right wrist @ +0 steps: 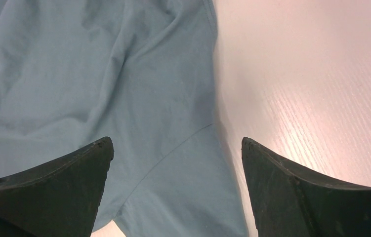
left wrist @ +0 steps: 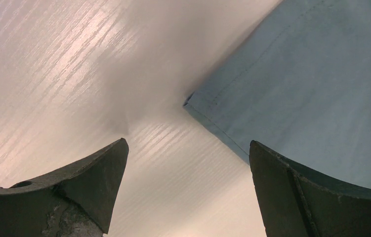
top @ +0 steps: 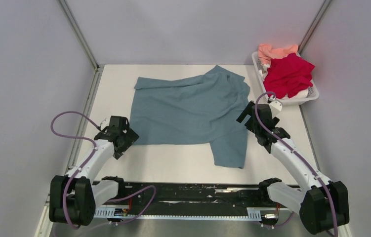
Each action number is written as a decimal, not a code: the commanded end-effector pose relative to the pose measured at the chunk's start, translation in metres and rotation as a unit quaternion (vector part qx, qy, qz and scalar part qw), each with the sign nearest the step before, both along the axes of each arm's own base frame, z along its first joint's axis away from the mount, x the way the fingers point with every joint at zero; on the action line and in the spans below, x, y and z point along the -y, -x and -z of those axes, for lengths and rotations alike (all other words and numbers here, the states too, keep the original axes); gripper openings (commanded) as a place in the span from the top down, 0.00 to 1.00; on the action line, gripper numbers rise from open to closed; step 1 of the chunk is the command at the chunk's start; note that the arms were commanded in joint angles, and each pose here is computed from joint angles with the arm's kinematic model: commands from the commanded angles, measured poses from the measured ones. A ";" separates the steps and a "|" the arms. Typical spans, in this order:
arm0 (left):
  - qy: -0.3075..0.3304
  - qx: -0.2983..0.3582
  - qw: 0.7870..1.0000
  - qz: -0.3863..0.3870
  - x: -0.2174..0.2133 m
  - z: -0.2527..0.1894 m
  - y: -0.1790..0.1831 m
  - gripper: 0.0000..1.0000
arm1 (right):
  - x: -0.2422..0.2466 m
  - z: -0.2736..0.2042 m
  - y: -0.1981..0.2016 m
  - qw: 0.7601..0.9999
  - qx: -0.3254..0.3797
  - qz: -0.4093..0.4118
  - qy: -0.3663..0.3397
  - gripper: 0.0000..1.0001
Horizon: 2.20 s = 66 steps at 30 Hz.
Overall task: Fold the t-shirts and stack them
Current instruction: Flatten out the tshirt
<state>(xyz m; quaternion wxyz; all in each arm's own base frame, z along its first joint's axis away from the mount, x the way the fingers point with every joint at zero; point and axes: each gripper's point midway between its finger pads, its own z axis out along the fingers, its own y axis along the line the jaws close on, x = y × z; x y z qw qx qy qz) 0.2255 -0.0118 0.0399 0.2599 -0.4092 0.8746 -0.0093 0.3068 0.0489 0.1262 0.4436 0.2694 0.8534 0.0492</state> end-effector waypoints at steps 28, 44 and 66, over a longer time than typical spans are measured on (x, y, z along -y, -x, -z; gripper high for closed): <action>0.020 0.013 1.000 0.018 0.011 0.028 -0.055 1.00 | -0.011 0.016 0.018 0.997 -0.066 -0.043 -0.002 0.01; 0.019 0.128 0.990 0.063 0.015 -0.020 -0.053 1.00 | -0.040 0.096 0.138 0.947 -0.295 -0.104 -0.074 0.24; 0.056 0.288 0.949 0.118 0.040 -0.113 -0.085 1.00 | -0.055 -0.025 0.034 0.991 -0.054 -0.119 -0.036 1.00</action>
